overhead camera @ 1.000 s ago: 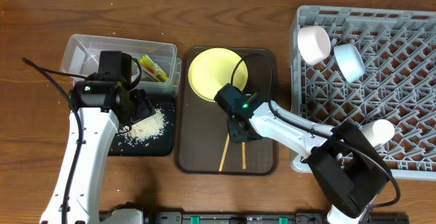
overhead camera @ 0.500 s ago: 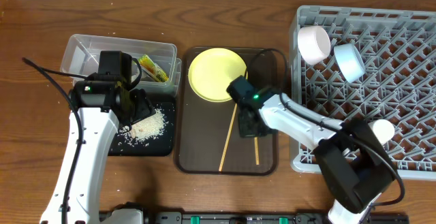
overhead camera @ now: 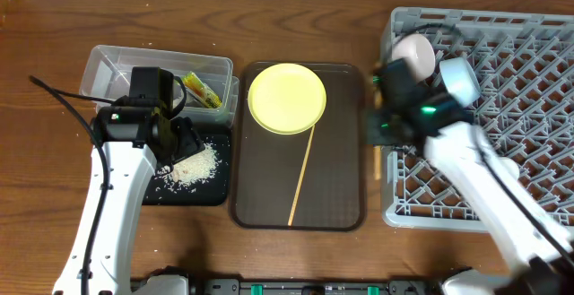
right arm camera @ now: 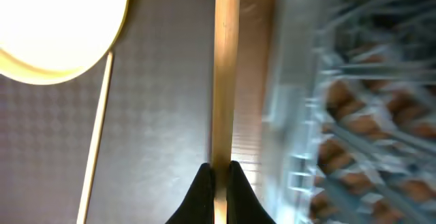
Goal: Sort waste into correct bins and load items into the dishwasher rack
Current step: 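Place the chopstick upright into the rack with the right gripper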
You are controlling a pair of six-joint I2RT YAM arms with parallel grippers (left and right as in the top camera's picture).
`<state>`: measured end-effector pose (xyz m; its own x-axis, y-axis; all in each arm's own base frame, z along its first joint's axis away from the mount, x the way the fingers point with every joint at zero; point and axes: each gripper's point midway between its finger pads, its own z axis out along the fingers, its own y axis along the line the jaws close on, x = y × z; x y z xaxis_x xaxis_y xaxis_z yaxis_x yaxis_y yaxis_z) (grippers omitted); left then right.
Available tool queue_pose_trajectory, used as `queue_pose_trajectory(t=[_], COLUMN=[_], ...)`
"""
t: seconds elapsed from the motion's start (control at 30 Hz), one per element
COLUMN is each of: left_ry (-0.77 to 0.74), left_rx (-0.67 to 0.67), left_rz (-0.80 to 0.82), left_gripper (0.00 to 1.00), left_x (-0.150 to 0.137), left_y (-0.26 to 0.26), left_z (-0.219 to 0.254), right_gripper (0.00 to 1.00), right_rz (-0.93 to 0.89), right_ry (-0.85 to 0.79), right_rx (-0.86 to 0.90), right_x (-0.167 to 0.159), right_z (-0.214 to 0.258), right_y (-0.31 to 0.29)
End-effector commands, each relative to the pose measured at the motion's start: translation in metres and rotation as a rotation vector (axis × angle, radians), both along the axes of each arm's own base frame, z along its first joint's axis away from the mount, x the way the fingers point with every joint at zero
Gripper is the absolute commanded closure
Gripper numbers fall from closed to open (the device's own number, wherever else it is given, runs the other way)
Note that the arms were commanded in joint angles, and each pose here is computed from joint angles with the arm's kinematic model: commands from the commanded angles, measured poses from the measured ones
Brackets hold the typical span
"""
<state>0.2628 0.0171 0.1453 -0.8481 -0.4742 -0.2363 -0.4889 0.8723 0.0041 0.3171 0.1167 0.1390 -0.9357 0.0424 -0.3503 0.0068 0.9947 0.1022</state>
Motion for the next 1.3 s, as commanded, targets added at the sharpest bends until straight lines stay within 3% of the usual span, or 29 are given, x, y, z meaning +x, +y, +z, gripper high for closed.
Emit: queue_pose_trajectory(t=[0.0,0.3,0.7,0.8,0.97,1.13,1.27], left_ry=[-0.001,-0.002,-0.002,-0.002,-0.002,-0.001,-0.002], left_rx=[0.018,0.018,0.018,0.018,0.018,0.018,0.018], left_rz=[0.018,0.018,0.018,0.018,0.018,0.018,0.018], left_gripper=[0.20,0.20,0.20,0.20,0.20,0.16,0.15], left_x=[0.000,0.000,0.000,0.000,0.000,0.000,0.000], left_y=[0.005,0.005,0.005,0.005,0.005,0.005,0.005], left_z=[0.001,0.001,0.001,0.001,0.001,0.001,0.001], right_gripper=[0.99,0.99,0.98,0.86,0.82,0.71,0.64], right_rz=[0.000,-0.070,-0.029,-0.011,-0.009,-0.009,0.044], right_ry=[-0.042,0.071,0.214,0.226,0.191,0.102,-0.016], right_rx=[-0.035,-0.100,-0.137,-0.144,-0.142,-0.122,0.001], right_x=[0.002,-0.006,-0.004,-0.002,0.005,0.020,0.036], right_z=[0.019,0.001,-0.042,-0.048,-0.039,-0.004,0.033], right_y=[-0.032,-0.095,-0.108,-0.108,-0.107,-0.103,-0.076])
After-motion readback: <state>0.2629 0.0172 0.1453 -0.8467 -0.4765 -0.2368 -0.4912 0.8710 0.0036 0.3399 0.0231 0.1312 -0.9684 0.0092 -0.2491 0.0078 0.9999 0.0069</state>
